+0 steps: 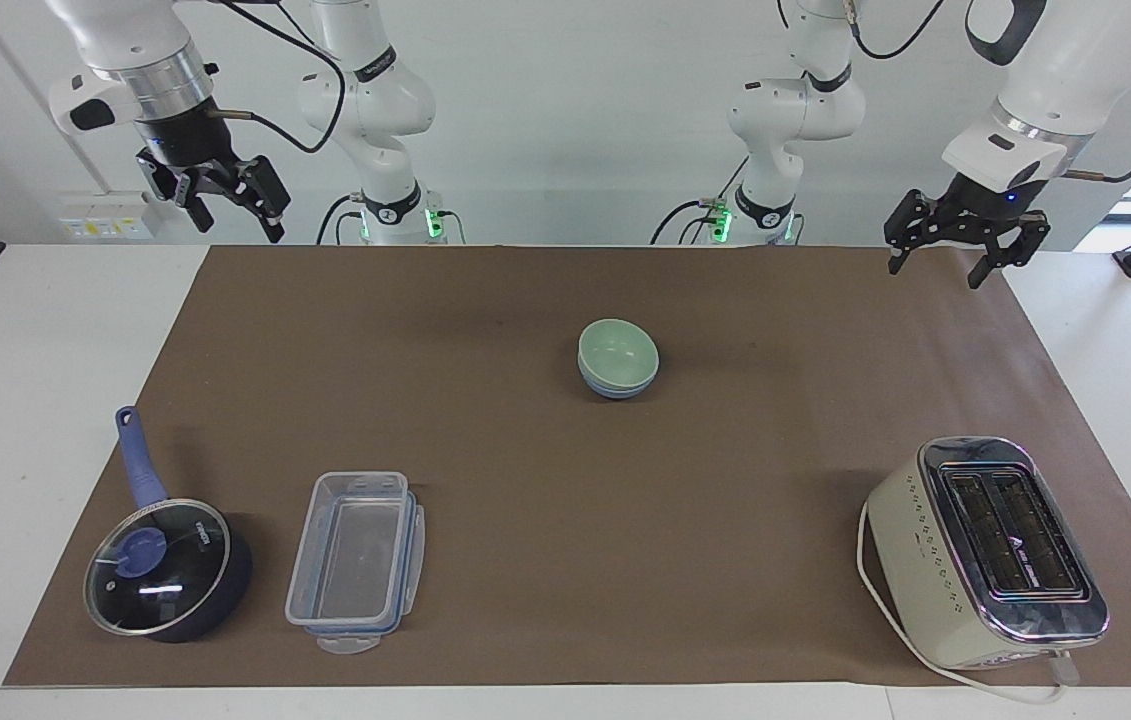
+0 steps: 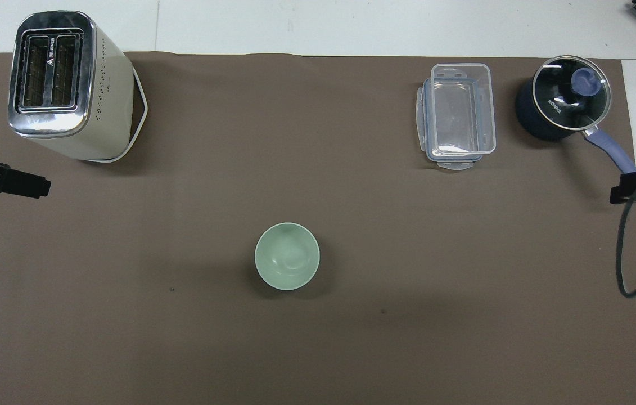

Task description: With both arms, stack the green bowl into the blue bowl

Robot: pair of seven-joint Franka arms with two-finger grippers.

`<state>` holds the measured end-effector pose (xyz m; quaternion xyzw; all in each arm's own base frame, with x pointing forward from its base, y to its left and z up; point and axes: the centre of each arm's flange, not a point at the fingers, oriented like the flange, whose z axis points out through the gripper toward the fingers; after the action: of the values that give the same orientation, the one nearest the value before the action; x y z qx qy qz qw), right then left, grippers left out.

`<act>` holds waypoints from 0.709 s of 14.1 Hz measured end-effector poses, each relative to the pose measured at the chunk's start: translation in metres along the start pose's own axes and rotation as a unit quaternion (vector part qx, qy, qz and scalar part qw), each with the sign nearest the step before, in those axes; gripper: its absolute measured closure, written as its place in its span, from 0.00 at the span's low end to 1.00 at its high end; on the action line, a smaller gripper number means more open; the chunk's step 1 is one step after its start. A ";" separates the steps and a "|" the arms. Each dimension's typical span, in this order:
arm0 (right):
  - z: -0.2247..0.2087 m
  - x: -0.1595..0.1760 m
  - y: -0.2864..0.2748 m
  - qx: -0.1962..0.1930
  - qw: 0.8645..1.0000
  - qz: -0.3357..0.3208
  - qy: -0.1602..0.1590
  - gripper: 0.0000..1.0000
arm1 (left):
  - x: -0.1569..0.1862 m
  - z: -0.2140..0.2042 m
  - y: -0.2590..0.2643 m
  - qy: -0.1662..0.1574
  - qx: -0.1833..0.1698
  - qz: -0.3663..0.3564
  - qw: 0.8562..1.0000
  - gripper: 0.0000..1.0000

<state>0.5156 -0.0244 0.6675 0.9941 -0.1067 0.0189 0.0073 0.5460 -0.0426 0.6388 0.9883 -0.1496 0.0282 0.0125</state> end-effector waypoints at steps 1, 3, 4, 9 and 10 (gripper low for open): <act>-0.003 -0.001 0.000 -0.001 1.000 -0.001 -0.001 0.00 | 0.000 0.000 0.000 0.000 0.000 0.000 1.000 0.00; -0.004 -0.003 -0.002 -0.002 1.000 -0.003 -0.001 0.00 | 0.000 0.000 0.000 0.000 0.000 0.000 1.000 0.00; -0.004 -0.003 -0.002 -0.002 1.000 -0.003 -0.002 0.00 | 0.000 0.000 0.000 0.000 0.000 0.000 1.000 0.00; 0.000 -0.010 -0.002 -0.007 0.999 -0.005 -0.032 0.00 | 0.000 0.000 0.000 0.001 0.000 0.000 1.000 0.00; -0.001 -0.010 -0.003 -0.007 0.999 -0.006 -0.032 0.00 | 0.000 0.000 0.000 0.001 0.000 0.000 1.000 0.00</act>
<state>0.5065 -0.0196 0.6678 0.9947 -0.1015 -0.0133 0.0107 0.5461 -0.0426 0.6390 0.9882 -0.1496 0.0289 0.0124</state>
